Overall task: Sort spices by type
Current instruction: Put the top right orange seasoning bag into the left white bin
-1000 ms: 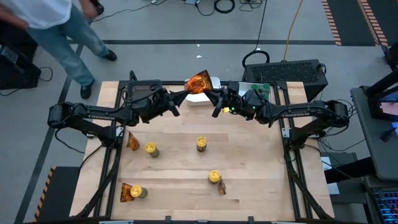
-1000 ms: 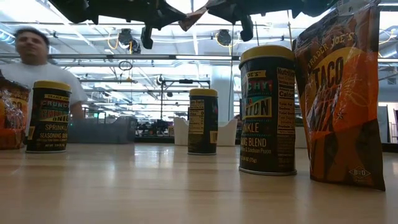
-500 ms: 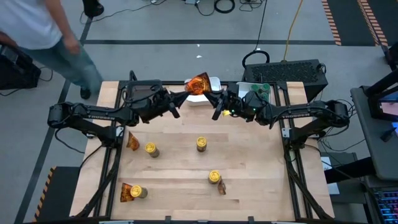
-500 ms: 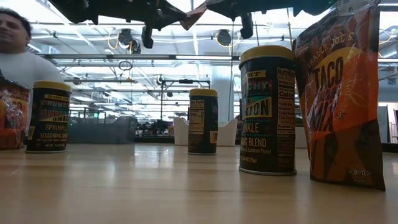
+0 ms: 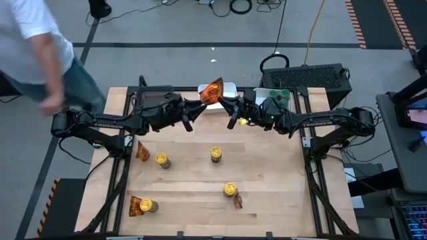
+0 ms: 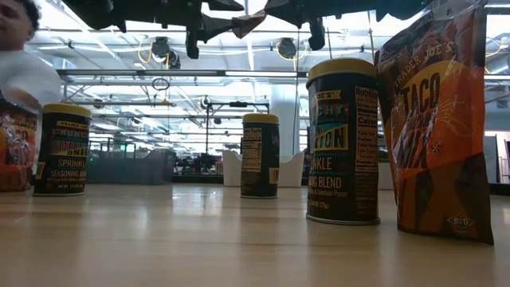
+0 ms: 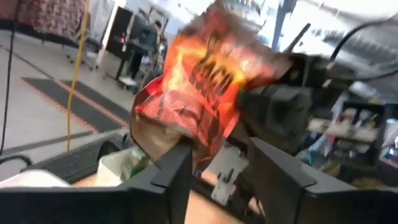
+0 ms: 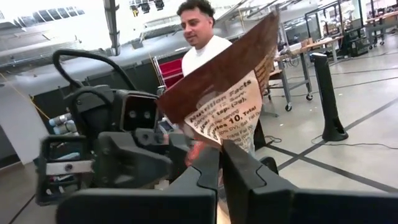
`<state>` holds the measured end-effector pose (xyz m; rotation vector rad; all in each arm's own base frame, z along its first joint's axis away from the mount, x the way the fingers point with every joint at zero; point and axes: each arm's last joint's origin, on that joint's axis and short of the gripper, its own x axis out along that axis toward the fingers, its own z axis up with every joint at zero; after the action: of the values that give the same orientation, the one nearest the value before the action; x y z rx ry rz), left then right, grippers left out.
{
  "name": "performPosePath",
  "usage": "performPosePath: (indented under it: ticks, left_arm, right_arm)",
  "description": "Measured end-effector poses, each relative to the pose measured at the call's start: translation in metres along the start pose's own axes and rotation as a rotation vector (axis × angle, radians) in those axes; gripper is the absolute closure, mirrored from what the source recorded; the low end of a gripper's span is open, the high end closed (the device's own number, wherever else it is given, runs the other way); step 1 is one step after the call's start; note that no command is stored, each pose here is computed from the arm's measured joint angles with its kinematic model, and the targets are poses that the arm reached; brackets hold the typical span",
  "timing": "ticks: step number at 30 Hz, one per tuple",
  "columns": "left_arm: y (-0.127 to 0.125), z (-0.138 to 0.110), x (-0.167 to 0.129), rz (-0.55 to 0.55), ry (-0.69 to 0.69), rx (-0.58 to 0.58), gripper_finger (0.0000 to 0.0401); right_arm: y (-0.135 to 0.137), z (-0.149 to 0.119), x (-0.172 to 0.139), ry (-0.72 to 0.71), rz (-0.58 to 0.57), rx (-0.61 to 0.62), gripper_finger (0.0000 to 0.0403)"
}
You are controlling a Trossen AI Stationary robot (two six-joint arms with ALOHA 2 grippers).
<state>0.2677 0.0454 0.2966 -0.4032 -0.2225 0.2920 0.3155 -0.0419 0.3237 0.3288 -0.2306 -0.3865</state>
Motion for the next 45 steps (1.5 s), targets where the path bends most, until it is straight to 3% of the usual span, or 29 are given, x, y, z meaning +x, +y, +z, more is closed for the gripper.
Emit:
performPosePath:
  ticks: [7,17,26,32,36,40,45]
  left_arm:
    - [0.004,-0.011,-0.001,0.023,0.119,0.026,0.0228]
    - [0.001,-0.003,-0.016,-0.057,0.219,0.242,0.0228]
    - [0.013,0.008,-0.043,0.050,0.371,0.283,0.0228]
    - [0.014,0.016,-0.051,0.058,0.356,0.308,0.0228]
    - [0.015,0.019,-0.054,0.063,0.358,0.307,0.0228]
    - [0.014,0.015,-0.055,-0.006,0.409,0.288,0.0228]
    - [0.015,0.012,-0.057,-0.018,0.455,0.278,0.0228]
  right_arm:
    - [0.007,-0.008,-0.003,0.066,0.014,-0.014,0.0403]
    - [0.018,-0.016,-0.008,0.111,0.021,-0.048,0.0403]
    - [0.018,-0.016,-0.008,0.105,0.017,-0.072,0.0403]
    - [0.017,-0.018,-0.008,0.124,0.014,-0.078,0.0403]
    - [0.015,-0.026,-0.010,0.211,-0.008,-0.099,0.0403]
    - [0.014,-0.029,-0.024,0.357,-0.052,-0.069,0.0402]
    - [-0.001,-0.032,-0.061,0.697,-0.182,-0.040,0.0402]
